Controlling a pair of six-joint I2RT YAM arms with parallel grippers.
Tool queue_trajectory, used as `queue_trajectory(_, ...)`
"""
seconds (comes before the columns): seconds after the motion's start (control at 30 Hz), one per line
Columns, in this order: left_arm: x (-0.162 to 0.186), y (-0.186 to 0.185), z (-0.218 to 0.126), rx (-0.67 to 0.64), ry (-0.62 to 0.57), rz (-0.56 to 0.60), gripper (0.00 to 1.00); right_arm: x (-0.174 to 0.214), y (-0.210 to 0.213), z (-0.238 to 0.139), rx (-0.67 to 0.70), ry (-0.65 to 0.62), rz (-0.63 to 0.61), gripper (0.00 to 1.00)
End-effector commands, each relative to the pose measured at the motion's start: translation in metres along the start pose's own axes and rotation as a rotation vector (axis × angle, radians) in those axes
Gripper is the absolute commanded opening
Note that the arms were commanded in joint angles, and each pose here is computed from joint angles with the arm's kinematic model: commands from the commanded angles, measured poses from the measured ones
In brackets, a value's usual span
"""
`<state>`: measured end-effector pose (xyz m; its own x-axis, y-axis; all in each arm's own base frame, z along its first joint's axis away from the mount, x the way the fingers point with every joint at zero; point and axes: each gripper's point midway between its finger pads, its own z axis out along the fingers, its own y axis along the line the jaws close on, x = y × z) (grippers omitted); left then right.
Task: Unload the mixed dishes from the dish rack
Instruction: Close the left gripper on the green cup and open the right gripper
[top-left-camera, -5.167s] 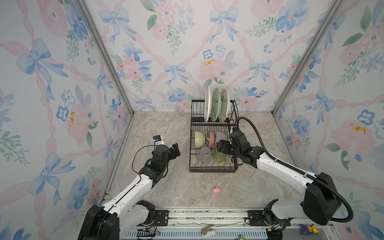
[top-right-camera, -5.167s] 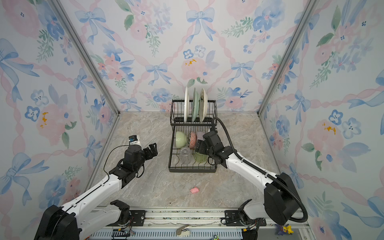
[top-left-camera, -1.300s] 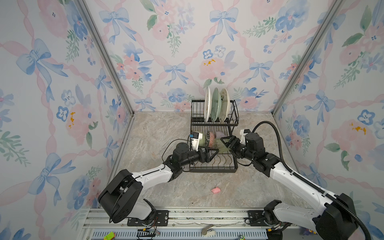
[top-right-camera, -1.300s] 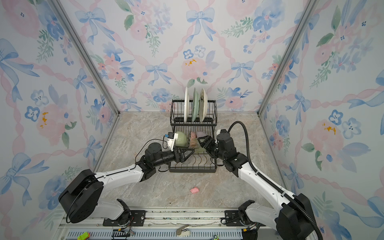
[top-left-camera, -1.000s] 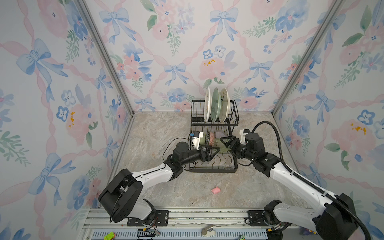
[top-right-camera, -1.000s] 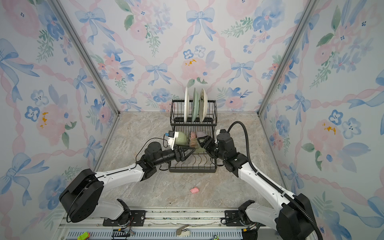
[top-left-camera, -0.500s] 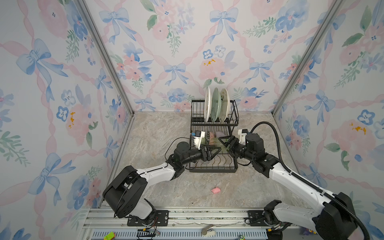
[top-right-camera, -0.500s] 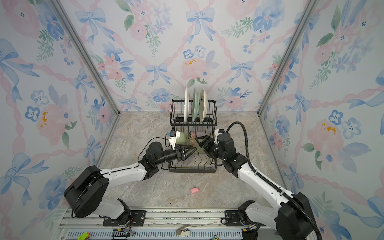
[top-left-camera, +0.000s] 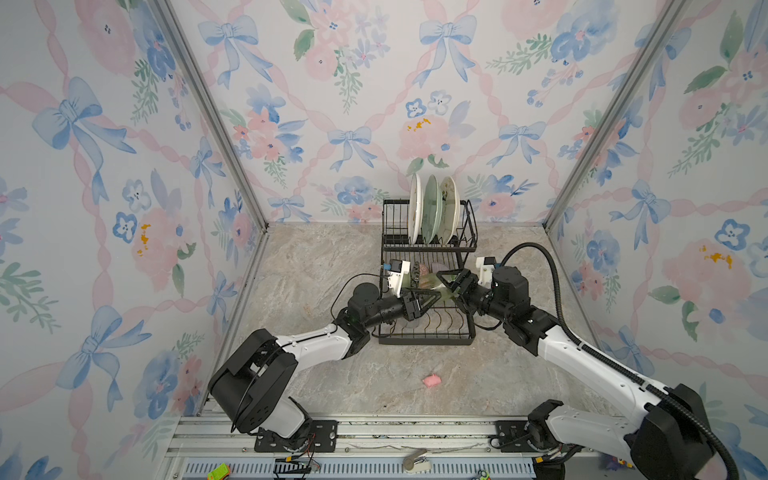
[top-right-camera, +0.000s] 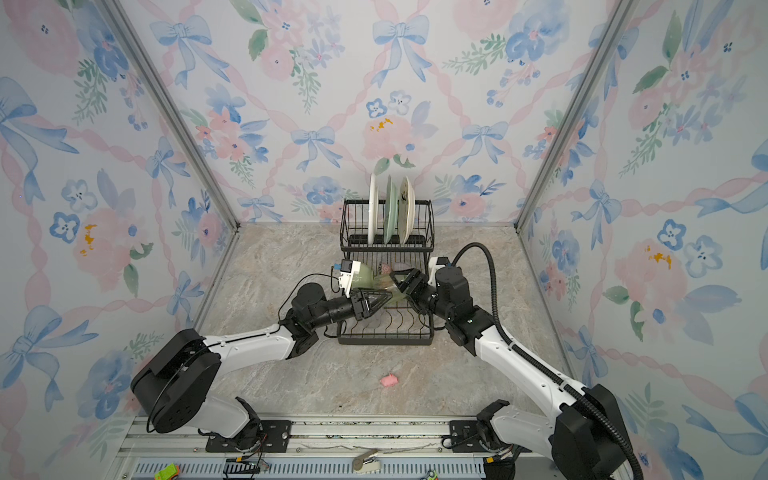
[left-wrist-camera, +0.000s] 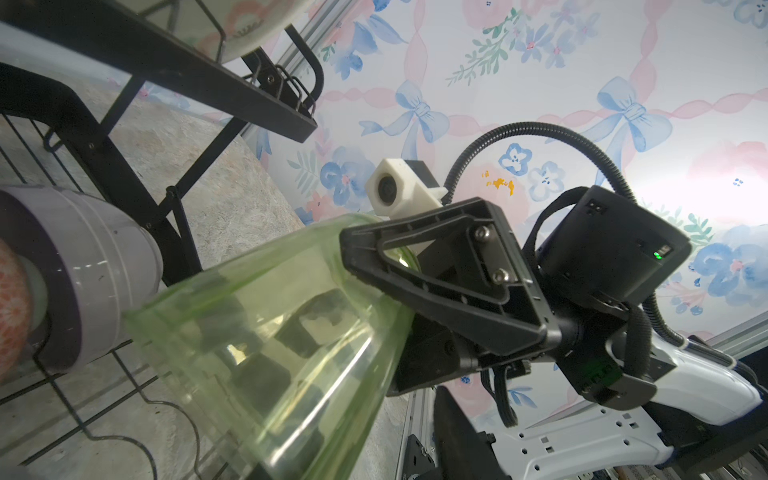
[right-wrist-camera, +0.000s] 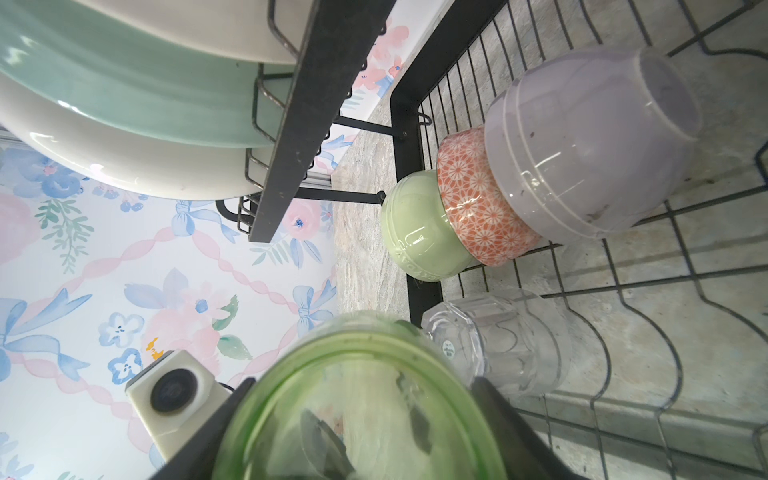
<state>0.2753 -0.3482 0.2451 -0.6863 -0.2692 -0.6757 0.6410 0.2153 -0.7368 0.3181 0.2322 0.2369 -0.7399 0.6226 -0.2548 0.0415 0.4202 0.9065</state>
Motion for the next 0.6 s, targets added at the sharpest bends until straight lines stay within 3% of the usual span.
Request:
queue_trajectory(0.0, -0.0141, -0.0186, 0.0045, 0.069, -0.029, 0.045, 0.41, 0.0043, 0.0004, -0.0036, -0.005, 0.011, -0.017, 0.45)
queue_trajectory(0.1, -0.0160, -0.0205, 0.0041, 0.071, -0.035, 0.054, 0.33, 0.0055, 0.0016, -0.0050, -0.005, 0.012, -0.024, 0.46)
queue_trajectory(0.3, -0.0154, -0.0178, 0.0025, 0.062, -0.039, 0.048, 0.06, 0.0073, 0.0004, -0.0062, 0.006, 0.015, -0.033, 0.46)
queue_trajectory(0.57, -0.0181, -0.0194, -0.0023, 0.052, -0.059, 0.059, 0.00, 0.0069, 0.0016, -0.0108, 0.012, 0.008, -0.047, 0.47)
